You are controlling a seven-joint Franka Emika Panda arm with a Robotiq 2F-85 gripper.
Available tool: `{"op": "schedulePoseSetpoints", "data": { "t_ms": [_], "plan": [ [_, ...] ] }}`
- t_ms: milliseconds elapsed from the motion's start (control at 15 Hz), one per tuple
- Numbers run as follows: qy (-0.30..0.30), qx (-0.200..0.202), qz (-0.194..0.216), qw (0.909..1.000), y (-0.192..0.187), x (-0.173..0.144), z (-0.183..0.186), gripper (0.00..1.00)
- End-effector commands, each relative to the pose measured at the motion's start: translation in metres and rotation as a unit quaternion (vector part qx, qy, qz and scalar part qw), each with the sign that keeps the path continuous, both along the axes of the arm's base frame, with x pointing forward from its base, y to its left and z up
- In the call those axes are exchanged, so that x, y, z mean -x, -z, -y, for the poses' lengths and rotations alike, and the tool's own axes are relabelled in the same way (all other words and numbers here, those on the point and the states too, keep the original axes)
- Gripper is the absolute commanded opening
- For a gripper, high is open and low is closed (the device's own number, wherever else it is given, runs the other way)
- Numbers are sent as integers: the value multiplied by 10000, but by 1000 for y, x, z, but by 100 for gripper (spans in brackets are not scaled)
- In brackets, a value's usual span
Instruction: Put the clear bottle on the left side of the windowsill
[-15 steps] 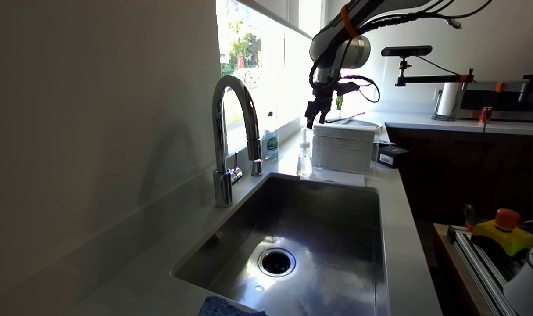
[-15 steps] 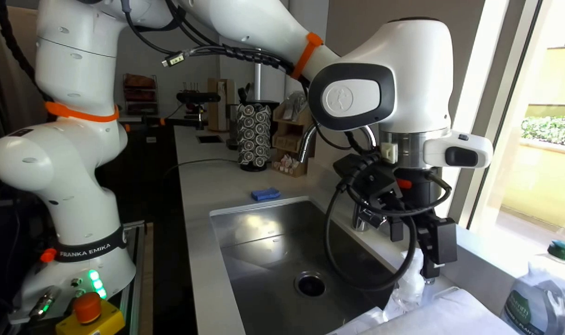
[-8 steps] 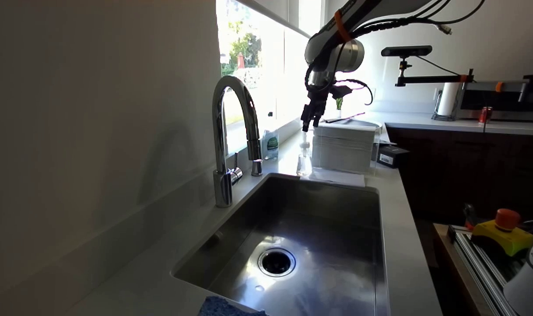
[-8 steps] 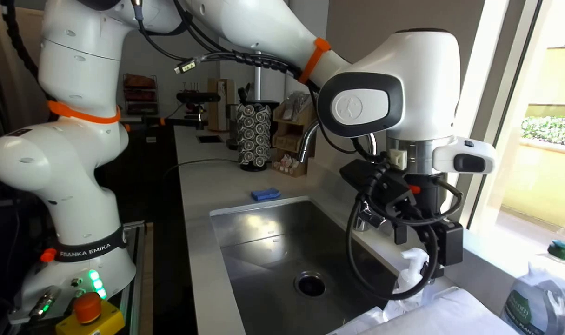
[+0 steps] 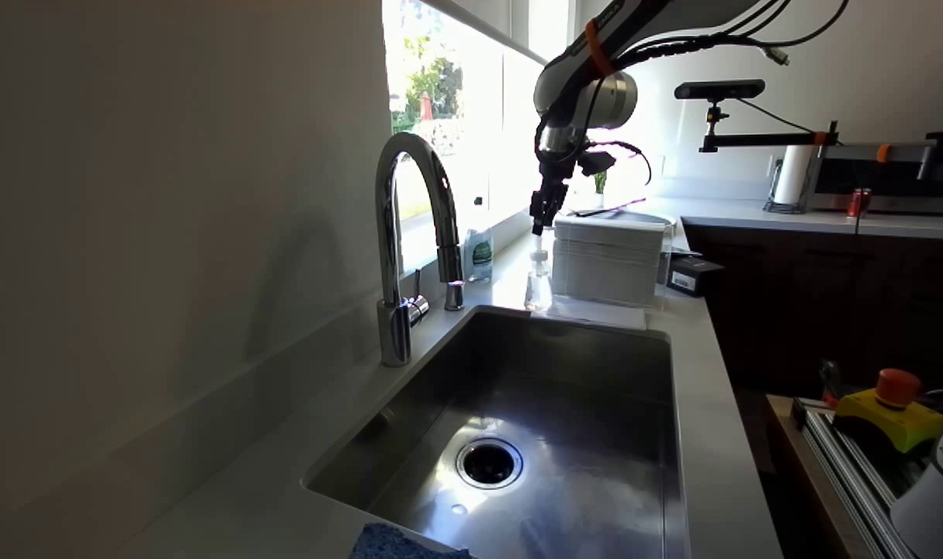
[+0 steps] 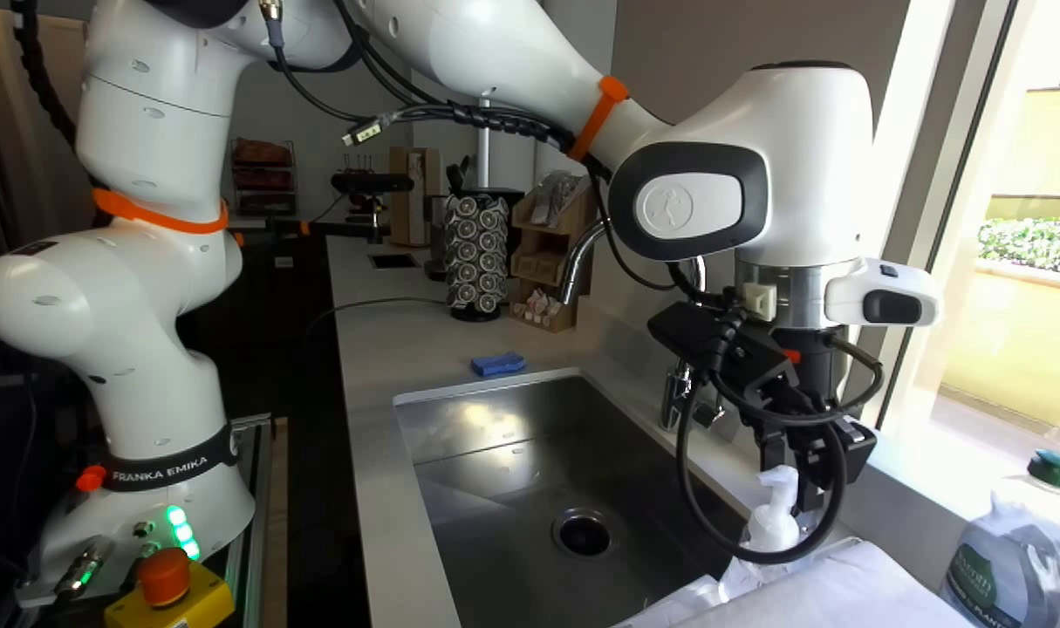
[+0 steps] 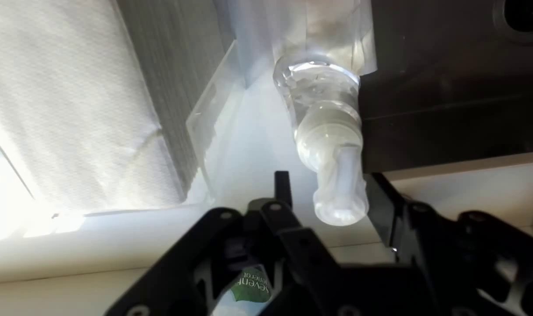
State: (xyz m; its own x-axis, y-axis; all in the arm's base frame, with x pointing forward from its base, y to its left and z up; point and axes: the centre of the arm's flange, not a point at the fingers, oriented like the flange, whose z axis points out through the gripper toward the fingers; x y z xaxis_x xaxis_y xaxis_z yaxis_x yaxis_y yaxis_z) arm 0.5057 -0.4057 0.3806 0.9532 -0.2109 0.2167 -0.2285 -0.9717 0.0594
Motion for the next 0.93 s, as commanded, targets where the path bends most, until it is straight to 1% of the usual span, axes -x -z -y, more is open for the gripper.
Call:
{"op": "schedulePoseSetpoints", "data": {
  "t_ms": [0,67,200,267,333,400,467,533,600,733,867],
  "plan": [
    [-99,-94,29,9999,4,-7,6,53],
    [-105,-90,29,9999,4,-8,6,74],
    [-119,-90,28,9999,4,-9,5,86],
    [-126,-97,28,9999,5,-10,5,80],
    [-133,-95,24,9999,5,-11,5,71],
    [-147,-97,22,9998,6,-11,5,55],
    [-157,-100,18,9998,7,-12,5,54],
    [-166,-109,11,9998,8,-12,5,48],
    [-173,-111,2,9998,9,-12,4,38],
    [-173,-122,-12,9998,10,-12,4,24],
    [-162,-131,-21,9998,11,-13,3,8]
  ]
}}
